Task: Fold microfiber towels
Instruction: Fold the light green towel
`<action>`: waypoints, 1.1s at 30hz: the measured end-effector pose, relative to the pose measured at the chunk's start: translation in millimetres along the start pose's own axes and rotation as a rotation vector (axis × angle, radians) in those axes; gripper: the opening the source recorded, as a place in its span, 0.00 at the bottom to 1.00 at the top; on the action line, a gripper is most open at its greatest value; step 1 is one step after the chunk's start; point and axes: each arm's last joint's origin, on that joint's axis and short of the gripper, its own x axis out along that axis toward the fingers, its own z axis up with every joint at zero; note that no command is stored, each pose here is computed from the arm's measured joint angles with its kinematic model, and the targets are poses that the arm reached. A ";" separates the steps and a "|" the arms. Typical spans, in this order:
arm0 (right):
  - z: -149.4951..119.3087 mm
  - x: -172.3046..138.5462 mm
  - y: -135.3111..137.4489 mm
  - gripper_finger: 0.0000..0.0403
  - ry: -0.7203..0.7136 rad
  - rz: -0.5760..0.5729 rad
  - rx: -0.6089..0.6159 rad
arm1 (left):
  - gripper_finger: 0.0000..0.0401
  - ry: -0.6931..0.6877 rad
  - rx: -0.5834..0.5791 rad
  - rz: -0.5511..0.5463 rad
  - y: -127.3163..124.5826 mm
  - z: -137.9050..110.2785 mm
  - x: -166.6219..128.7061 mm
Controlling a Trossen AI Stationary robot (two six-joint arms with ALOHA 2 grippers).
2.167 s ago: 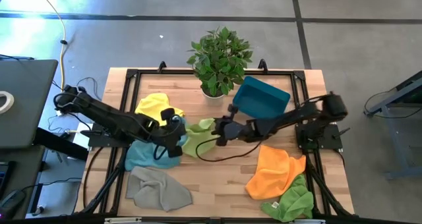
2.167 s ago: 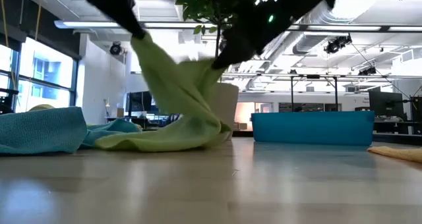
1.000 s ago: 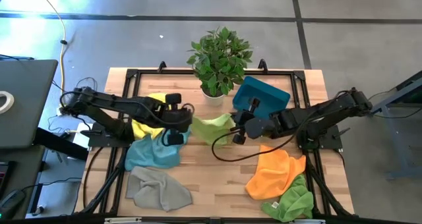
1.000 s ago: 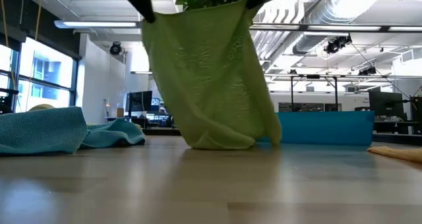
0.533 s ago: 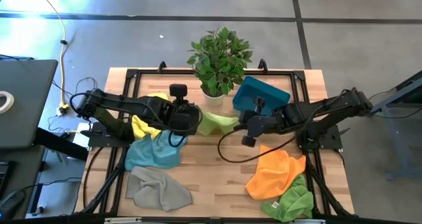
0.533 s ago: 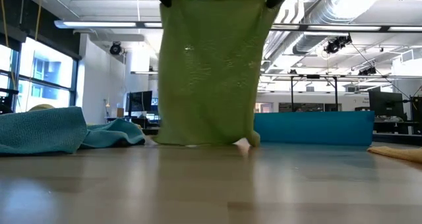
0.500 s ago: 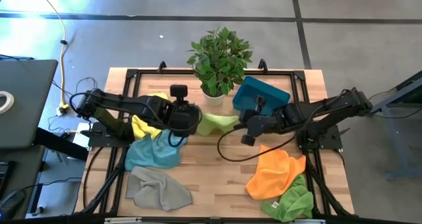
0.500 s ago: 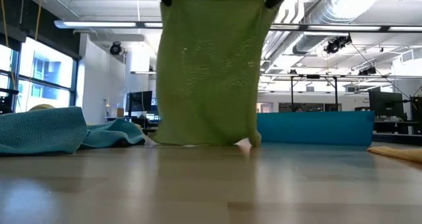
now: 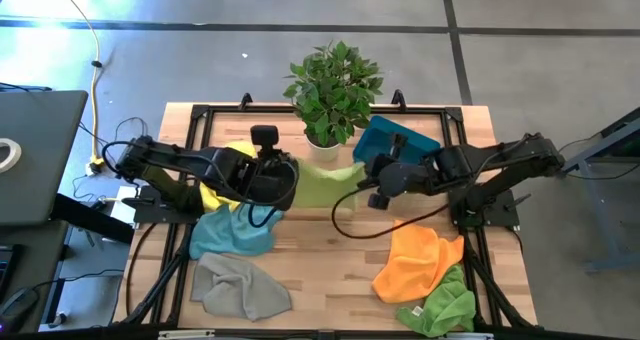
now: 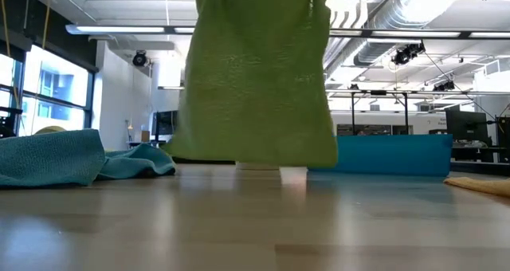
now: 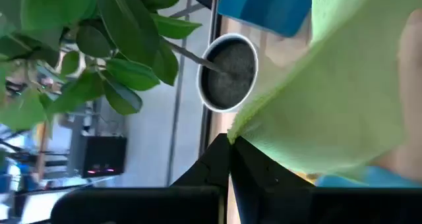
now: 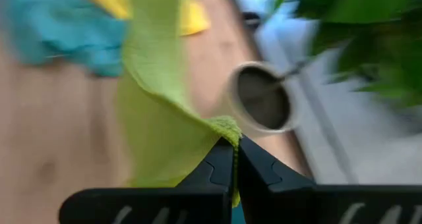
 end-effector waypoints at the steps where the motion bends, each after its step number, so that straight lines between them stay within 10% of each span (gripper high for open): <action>1: -0.3 0.3 1.5 0.00 0.012 0.076 0.002 | 0.00 -0.001 -0.013 -0.048 -2.1 -0.1 -1.2; 5: -4.4 0.3 5.1 0.00 0.070 0.262 -0.031 | 0.00 0.010 0.013 -0.313 -11.7 -0.5 -4.7; 10: -9.8 2.8 -5.1 0.00 0.110 0.037 -0.039 | 0.00 -0.003 -0.088 -0.065 -4.9 -0.3 -3.9; 15: -14.9 4.2 -1.6 0.00 0.177 0.156 -0.085 | 0.00 0.018 -0.088 -0.174 -5.9 -0.6 -1.5; 27: -15.7 9.1 -25.6 0.00 0.197 -0.257 -0.324 | 0.00 0.020 -0.176 0.220 15.6 1.1 15.3; 33: -17.9 8.4 -20.1 0.00 0.201 -0.190 -0.251 | 0.00 0.059 -0.344 0.032 9.3 -0.5 21.0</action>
